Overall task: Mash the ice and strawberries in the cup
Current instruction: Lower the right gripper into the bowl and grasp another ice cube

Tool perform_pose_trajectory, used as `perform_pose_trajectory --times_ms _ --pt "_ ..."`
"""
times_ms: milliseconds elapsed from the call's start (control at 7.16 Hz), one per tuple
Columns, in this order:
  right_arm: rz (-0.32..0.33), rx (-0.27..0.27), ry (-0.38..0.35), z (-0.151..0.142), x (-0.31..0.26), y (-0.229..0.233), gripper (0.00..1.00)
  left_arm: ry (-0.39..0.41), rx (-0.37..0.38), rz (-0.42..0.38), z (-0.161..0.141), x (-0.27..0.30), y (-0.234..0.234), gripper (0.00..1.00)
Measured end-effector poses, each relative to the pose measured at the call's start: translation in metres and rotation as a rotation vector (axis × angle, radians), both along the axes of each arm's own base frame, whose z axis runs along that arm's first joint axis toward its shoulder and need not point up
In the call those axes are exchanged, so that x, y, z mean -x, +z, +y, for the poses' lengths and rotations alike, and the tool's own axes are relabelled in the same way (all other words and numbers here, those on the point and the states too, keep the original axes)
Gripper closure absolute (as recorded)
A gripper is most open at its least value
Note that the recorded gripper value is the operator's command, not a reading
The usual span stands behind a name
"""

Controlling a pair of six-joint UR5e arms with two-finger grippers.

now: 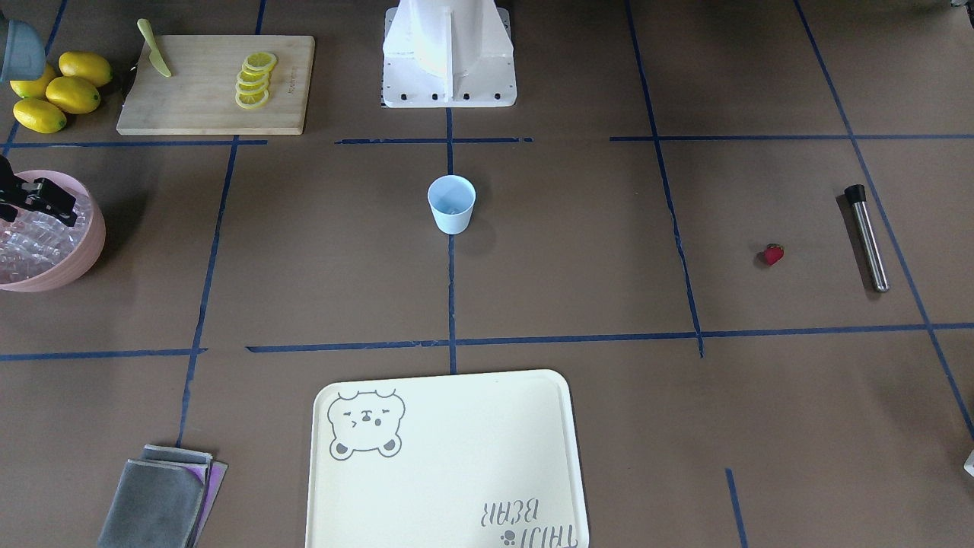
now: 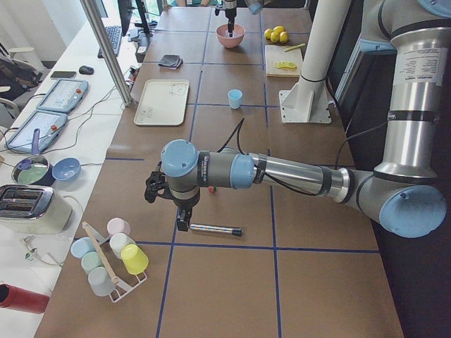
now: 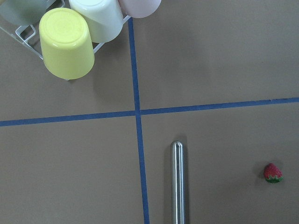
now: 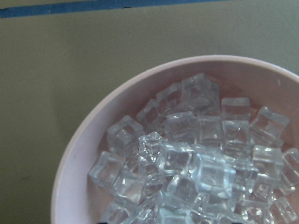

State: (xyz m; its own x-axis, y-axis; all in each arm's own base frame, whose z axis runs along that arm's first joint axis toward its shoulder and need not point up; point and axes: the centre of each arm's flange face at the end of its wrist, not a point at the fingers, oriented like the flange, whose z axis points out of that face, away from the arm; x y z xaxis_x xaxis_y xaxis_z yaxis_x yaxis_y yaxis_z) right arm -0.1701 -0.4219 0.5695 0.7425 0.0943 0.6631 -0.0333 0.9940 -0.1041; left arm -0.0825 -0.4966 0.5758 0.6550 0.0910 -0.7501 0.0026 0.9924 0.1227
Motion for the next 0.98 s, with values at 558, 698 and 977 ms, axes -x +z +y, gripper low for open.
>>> perform_pose_trajectory --times_ms 558,698,977 --pt "0.003 0.003 -0.011 0.0038 0.0034 0.0026 0.25 0.0 -0.004 -0.001 -0.0004 0.0 -0.0022 0.0" --pt "0.005 0.002 -0.009 0.004 0.0027 0.0027 0.26 -0.001 -0.006 -0.001 -0.0003 0.0 -0.0035 0.0" --pt "0.009 0.004 0.0 0.0037 0.0007 0.0029 0.28 -0.004 -0.009 -0.001 -0.0002 0.0001 -0.0076 0.0"
